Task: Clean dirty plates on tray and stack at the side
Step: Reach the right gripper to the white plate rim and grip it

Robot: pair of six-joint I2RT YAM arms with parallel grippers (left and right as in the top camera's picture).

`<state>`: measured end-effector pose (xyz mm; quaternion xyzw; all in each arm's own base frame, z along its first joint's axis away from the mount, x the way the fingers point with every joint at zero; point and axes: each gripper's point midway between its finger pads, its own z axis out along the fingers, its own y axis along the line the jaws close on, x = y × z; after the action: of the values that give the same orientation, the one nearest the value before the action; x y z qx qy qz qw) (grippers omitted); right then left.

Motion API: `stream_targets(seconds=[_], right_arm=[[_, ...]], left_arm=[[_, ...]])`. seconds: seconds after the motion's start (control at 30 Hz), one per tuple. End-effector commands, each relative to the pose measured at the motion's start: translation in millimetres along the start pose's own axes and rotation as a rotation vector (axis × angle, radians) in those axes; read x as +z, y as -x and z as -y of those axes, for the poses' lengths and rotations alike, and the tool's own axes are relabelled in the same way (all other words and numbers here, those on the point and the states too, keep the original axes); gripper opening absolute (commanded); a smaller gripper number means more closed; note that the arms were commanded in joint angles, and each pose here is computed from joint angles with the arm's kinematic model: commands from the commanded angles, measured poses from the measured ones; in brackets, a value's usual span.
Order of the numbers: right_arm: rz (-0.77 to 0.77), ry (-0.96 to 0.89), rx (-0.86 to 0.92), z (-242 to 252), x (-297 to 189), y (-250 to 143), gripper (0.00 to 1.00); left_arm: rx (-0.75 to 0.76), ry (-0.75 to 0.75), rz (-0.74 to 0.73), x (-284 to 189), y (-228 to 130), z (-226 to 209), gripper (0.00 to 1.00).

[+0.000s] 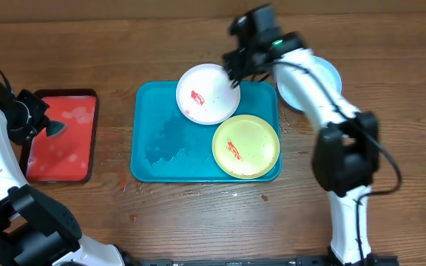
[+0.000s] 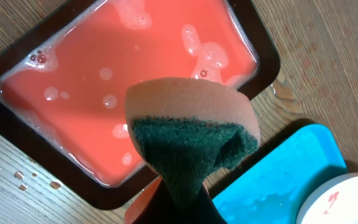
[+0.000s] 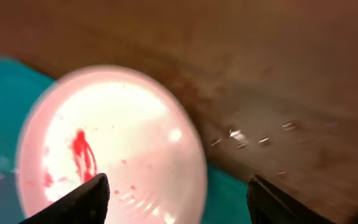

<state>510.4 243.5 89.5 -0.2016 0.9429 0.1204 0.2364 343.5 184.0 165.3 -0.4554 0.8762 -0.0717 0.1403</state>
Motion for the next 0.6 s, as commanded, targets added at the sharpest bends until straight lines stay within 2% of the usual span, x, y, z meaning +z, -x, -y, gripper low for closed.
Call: stream_targets(seconds=[0.0, 0.23, 0.37, 0.47, 0.57], right_arm=[[-0.058, -0.151, -0.089, 7.9, 32.9, -19.1, 0.7], [-0.088, -0.19, -0.144, 4.6, 49.4, -29.2, 0.66], [-0.11, -0.149, -0.14, -1.9, 50.0, -35.0, 0.5], [-0.126, -0.066, -0.127, -20.4, 51.5, -40.6, 0.44], [-0.13, -0.019, -0.12, -38.5, 52.7, -42.9, 0.32]], left_arm=[[0.002, -0.021, 0.016, -5.8, 1.9, 5.8, 0.04], [0.002, -0.023, 0.019, -5.8, 2.6, 6.1, 0.04], [0.003, -0.024, 0.023, -5.8, 3.5, 6.5, 0.04], [0.003, -0.025, 0.025, -5.8, 4.2, 6.7, 0.04], [0.003, -0.026, 0.025, -5.8, 4.2, 7.0, 0.04]])
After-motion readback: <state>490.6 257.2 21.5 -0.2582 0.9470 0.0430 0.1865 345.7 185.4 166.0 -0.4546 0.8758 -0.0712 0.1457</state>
